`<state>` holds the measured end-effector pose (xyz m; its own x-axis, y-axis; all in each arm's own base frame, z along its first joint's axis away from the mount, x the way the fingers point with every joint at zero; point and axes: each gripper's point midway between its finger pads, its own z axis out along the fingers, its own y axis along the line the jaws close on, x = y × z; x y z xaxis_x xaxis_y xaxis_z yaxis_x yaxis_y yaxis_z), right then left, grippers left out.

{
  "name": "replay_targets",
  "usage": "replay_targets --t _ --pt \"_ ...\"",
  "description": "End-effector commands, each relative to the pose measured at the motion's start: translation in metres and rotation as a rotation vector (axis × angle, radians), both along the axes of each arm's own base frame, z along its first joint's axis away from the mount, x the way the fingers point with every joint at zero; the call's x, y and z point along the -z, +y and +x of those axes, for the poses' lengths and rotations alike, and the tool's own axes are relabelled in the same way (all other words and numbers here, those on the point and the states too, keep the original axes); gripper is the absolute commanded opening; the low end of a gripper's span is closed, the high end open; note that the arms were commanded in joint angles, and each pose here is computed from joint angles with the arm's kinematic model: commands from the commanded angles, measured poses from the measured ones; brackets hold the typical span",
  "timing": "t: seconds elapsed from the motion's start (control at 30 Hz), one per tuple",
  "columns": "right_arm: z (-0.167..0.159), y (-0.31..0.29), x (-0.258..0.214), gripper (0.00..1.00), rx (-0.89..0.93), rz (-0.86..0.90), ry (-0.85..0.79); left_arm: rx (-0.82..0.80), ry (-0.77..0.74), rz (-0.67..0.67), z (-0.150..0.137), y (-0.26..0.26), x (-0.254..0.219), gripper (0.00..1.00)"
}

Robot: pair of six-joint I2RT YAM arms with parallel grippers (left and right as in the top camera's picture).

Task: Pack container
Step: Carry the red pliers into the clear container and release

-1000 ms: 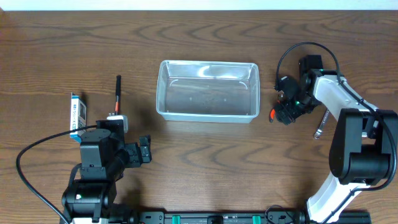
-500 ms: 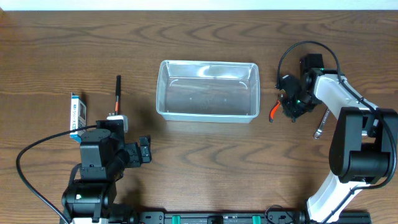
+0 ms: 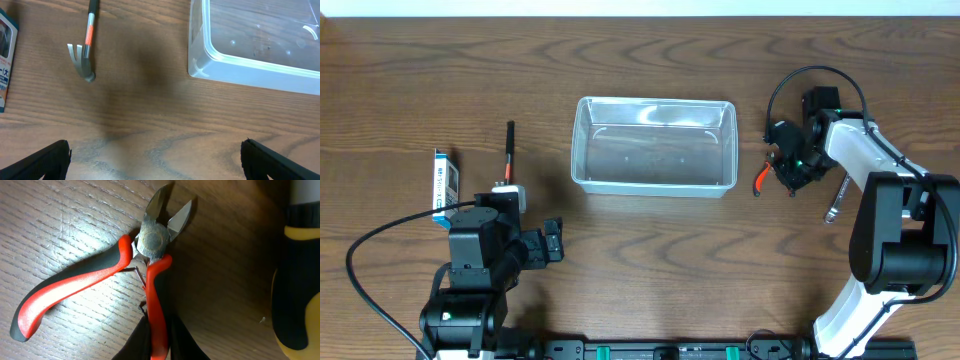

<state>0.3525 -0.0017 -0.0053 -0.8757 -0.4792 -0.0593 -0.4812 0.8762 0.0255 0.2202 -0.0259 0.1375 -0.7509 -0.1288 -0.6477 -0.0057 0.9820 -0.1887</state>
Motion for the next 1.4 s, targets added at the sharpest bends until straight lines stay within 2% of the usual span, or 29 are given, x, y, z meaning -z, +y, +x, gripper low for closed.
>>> replay_targets --t 0.0,0.23,0.33,0.53,0.63,0.73,0.87,1.0,1.2,1.37 --pt "-0.020 0.006 0.023 0.01 0.046 0.033 0.097 -0.017 -0.018 0.000 0.002 0.002 -0.008 0.98" --pt "-0.006 0.011 -0.004 0.01 0.191 0.058 0.048 -0.017 -0.018 0.000 0.002 0.002 -0.008 0.98" --pt "0.013 0.016 -0.041 0.01 0.225 0.099 -0.049 -0.017 -0.018 0.000 0.002 0.002 -0.008 0.98" --pt "0.052 0.017 -0.155 0.01 0.292 0.130 -0.377 -0.017 -0.018 0.000 0.002 0.002 -0.008 0.98" --pt "0.063 0.023 -0.217 0.01 0.267 0.110 -0.570 -0.017 -0.018 0.000 0.002 0.002 -0.008 0.98" --pt "0.061 0.059 -0.250 0.01 0.059 0.114 -0.664 -0.017 -0.018 0.000 0.002 0.002 -0.008 0.98" --pt "0.039 0.134 -0.244 0.01 -0.334 0.153 -0.633 -0.017 -0.018 0.000 0.002 0.002 -0.008 0.98" --pt "0.029 0.184 -0.219 0.01 -0.561 0.145 -0.587 -0.017 -0.018 0.000 0.002 0.002 -0.008 0.98" --pt "0.047 0.224 -0.177 0.01 -0.653 0.130 -0.546 -0.017 -0.018 0.000 0.002 0.002 -0.008 0.98" --pt "0.055 0.239 -0.122 0.01 -0.703 0.122 -0.431 -0.017 -0.018 0.000 0.002 0.002 -0.008 0.98"
